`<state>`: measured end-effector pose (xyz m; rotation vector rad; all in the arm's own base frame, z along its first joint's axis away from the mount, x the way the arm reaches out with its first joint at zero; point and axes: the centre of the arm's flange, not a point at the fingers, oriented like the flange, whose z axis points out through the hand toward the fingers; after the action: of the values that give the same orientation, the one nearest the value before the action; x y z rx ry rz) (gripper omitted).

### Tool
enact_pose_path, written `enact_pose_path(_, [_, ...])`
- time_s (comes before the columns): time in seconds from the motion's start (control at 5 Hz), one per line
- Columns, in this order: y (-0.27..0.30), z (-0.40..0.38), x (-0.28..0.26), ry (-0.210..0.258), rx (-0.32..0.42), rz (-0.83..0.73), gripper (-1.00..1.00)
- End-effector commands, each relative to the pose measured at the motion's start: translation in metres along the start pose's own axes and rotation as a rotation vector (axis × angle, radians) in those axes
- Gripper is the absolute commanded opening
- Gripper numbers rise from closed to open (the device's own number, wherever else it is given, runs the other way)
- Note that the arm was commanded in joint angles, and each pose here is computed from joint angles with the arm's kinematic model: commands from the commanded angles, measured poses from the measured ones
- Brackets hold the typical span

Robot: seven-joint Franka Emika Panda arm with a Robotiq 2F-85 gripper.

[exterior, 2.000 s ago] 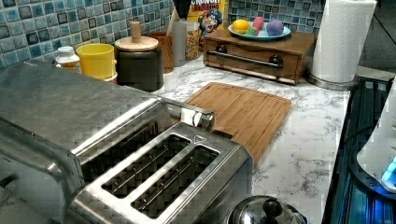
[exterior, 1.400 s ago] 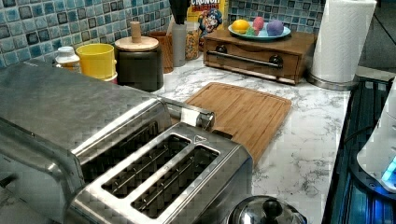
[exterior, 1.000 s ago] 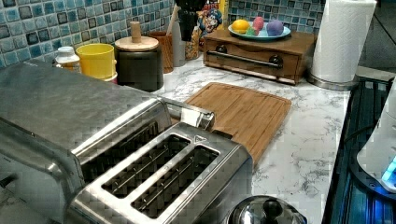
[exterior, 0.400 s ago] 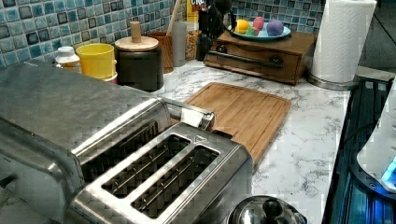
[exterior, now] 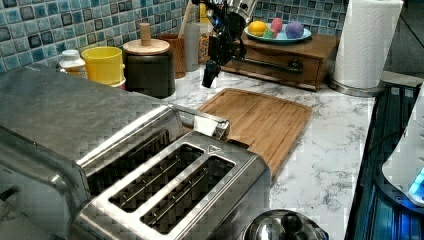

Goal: Close the oven.

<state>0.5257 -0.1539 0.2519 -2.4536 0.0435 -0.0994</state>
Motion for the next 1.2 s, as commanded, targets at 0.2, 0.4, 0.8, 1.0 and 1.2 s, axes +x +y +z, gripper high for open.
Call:
enact_pose_path(0.2, [-0.084, 0.037, 0.045, -0.071, 0.019, -0.197, -1.00])
enact_pose_path(0.4, [-0.074, 0.075, 0.044, -0.151, -0.042, -0.150, -1.00])
enact_pose_path(0.8, [-0.076, 0.072, 0.044, -0.088, -0.003, -0.085, -1.00])
enact_pose_path(1.0, [-0.079, 0.056, 0.035, 0.029, 0.028, -0.039, -1.00])
enact_pose_path(1.2, [-0.074, 0.062, 0.040, 0.015, 0.043, -0.013, -1.00])
